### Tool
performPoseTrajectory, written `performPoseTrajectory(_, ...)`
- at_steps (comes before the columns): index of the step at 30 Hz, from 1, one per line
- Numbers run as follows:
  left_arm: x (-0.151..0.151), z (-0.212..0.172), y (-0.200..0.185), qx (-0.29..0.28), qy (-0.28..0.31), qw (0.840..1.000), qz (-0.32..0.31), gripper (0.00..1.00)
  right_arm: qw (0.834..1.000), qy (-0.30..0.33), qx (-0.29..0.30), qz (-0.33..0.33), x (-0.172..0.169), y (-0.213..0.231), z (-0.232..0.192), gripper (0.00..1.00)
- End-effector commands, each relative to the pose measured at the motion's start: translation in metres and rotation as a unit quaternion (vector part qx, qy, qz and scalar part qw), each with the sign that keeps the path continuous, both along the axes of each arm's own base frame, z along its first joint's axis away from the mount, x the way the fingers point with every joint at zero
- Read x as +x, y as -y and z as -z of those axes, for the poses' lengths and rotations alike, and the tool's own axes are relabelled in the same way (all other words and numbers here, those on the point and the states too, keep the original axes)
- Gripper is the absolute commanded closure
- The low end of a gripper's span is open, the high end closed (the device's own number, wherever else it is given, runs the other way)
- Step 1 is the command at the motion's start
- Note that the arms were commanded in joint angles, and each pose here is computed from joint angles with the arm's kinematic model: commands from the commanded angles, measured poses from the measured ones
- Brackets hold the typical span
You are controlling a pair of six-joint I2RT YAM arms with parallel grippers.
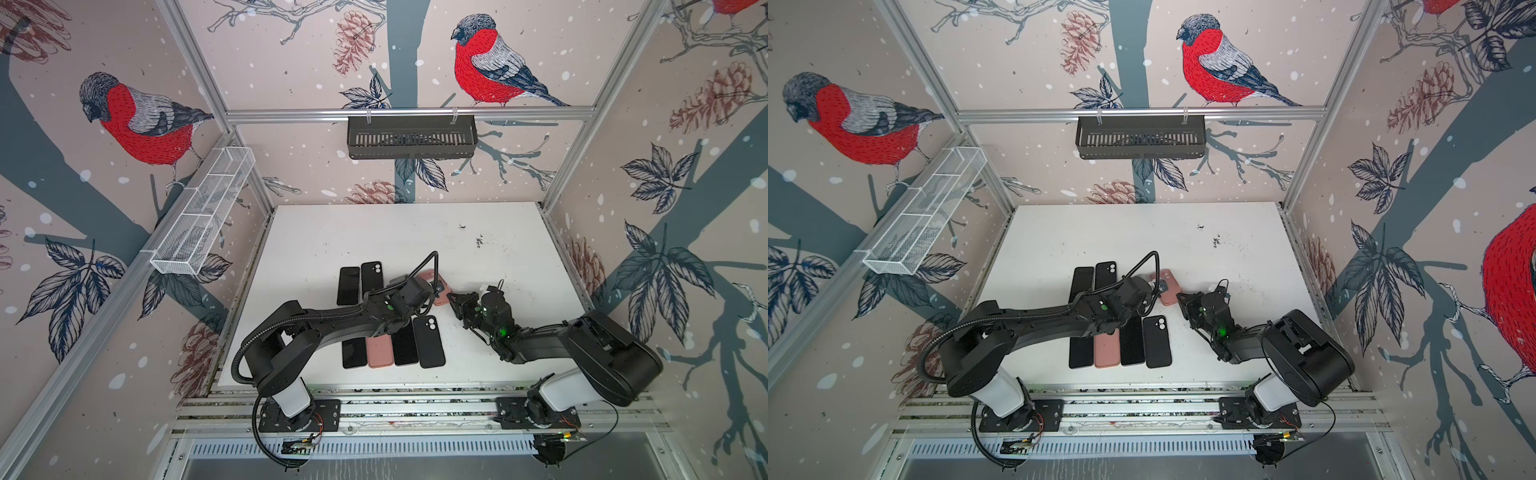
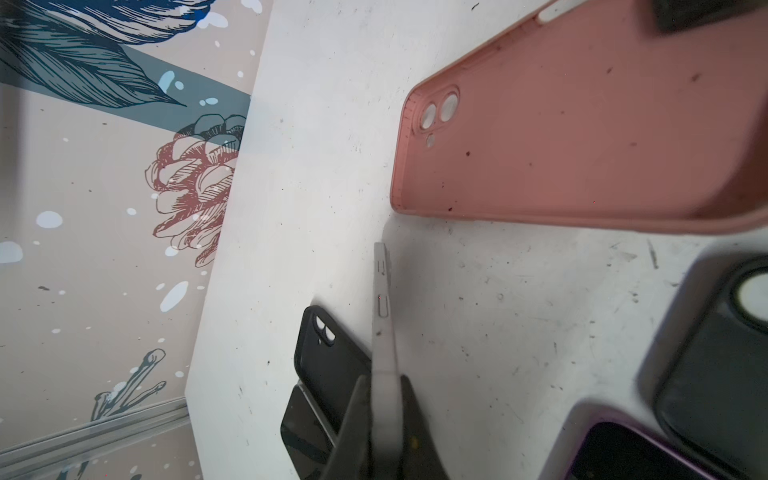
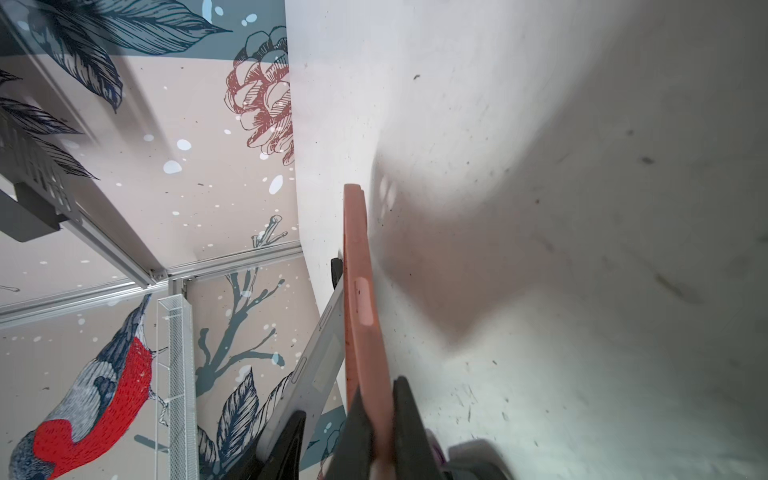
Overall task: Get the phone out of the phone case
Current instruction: 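Lower the silver phone and the pink case onto the table with both grippers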
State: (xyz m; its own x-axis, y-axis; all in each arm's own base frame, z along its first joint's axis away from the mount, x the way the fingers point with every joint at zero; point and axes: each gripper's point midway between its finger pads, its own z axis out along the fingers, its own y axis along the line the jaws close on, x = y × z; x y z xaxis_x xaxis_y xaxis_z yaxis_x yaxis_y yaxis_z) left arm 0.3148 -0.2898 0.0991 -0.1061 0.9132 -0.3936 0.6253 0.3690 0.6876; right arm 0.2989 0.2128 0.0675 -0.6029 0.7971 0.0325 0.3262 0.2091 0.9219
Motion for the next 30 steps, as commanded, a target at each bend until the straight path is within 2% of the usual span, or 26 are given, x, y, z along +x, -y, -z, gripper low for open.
performPoseTrajectory(1,0.005,0.003,0.005,0.006,0.028,0.999,0.017,0.94,0.999,0.007,0.022,0.030,0.014,-0.003,-0.005,1.00)
performPoseTrajectory(6,0.009,0.022,0.000,0.034,0.033,0.999,0.011,0.77,0.999,-0.007,0.029,0.028,0.018,-0.015,0.005,0.99)
performPoseTrajectory(10,0.008,0.033,-0.004,0.043,0.029,0.999,0.010,0.50,0.999,-0.014,0.036,0.030,0.020,-0.020,0.011,0.95)
performPoseTrajectory(14,0.012,0.036,-0.010,0.044,0.032,0.999,-0.001,0.39,0.998,-0.021,0.045,0.026,0.021,-0.030,0.016,0.91)
performPoseTrajectory(18,0.017,0.038,-0.016,0.048,0.032,0.998,-0.014,0.31,0.998,-0.021,0.060,0.012,0.023,-0.041,0.015,0.70)
performPoseTrajectory(21,0.020,0.032,-0.019,0.044,0.037,0.998,-0.024,0.10,0.998,-0.026,0.063,-0.009,0.020,-0.049,0.016,0.51)
performPoseTrajectory(30,0.023,0.002,-0.026,0.016,0.048,0.998,-0.049,0.07,0.996,-0.024,0.030,-0.079,-0.003,-0.058,0.013,0.16)
